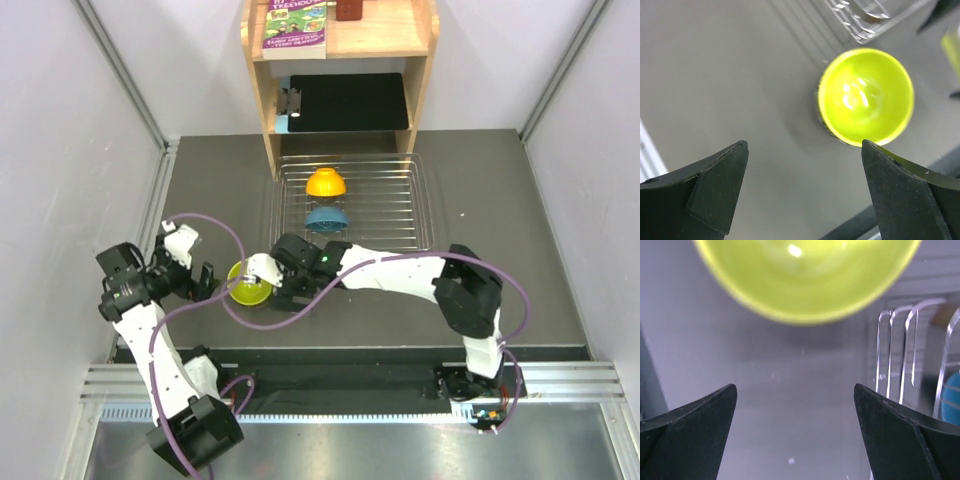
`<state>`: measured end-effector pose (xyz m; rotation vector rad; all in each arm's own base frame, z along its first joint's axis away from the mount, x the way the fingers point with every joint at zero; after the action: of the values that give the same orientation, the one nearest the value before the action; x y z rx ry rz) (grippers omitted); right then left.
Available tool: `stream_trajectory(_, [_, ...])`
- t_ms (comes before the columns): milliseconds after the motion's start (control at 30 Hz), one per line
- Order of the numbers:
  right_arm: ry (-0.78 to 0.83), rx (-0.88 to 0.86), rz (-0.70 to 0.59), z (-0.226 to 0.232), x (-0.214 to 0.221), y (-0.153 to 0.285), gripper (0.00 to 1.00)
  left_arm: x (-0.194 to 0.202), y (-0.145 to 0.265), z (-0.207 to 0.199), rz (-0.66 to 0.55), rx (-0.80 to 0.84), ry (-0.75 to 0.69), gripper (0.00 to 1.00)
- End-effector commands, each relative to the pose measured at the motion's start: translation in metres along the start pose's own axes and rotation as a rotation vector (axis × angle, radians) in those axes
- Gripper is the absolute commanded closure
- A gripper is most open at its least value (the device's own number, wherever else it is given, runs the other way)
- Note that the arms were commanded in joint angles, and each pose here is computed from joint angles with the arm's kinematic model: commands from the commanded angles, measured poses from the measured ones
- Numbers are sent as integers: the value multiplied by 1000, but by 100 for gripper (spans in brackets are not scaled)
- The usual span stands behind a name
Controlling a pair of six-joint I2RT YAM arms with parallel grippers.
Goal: Load the bowls into the dish rack
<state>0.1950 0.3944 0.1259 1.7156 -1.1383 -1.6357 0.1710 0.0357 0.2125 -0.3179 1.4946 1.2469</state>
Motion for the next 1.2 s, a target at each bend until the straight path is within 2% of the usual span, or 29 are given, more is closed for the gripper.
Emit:
stream_trajectory(0, [65,-46,-17,-9,8,38,0,-1,7,-24,-31,115,-113,1])
stream_trajectory(367, [-7,-111,4,-34,72,98,0,10,-1,-32,-47,191,-149,1])
stream_trajectory(533, [-21,-73,6,-39,102,117,0,16,-7,-32,-60,234,-161,1])
stream_trajectory(733, [-85,30,-19,-56,119,134,0,24,-19,-27,-59,244,-133,1])
stream_trajectory(933, [-184,108,-124,-71,130,155,0,10,-39,-12,-77,207,-119,1])
stream_trajectory(967, [-192,115,-135,-71,131,157,0,11,-44,-10,-44,191,-119,1])
stream_trajectory(1000, [-199,128,-142,-70,136,160,1,3,-51,-1,-54,150,-164,1])
stream_trajectory(1033, [-202,137,-147,-71,137,162,0,-4,-61,-12,-49,184,-156,1])
stream_trajectory(1067, [-209,140,-149,-72,139,163,0,-3,-66,-8,-6,142,-177,1])
stream_trajectory(1167, [-229,157,-155,-75,143,168,0,-13,-82,-13,1,138,-198,1])
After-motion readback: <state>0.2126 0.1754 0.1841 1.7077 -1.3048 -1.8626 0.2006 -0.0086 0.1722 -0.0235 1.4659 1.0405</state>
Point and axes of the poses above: each gripper's point midway between its finger pads, its own y axis back along the fingers, its own z axis along the line the jaws close on, x = y × z, the point moved 6 cm from there along y, back along the fingers, and after that the axes turned 7 degrees about -y, right-handed, at the moved point
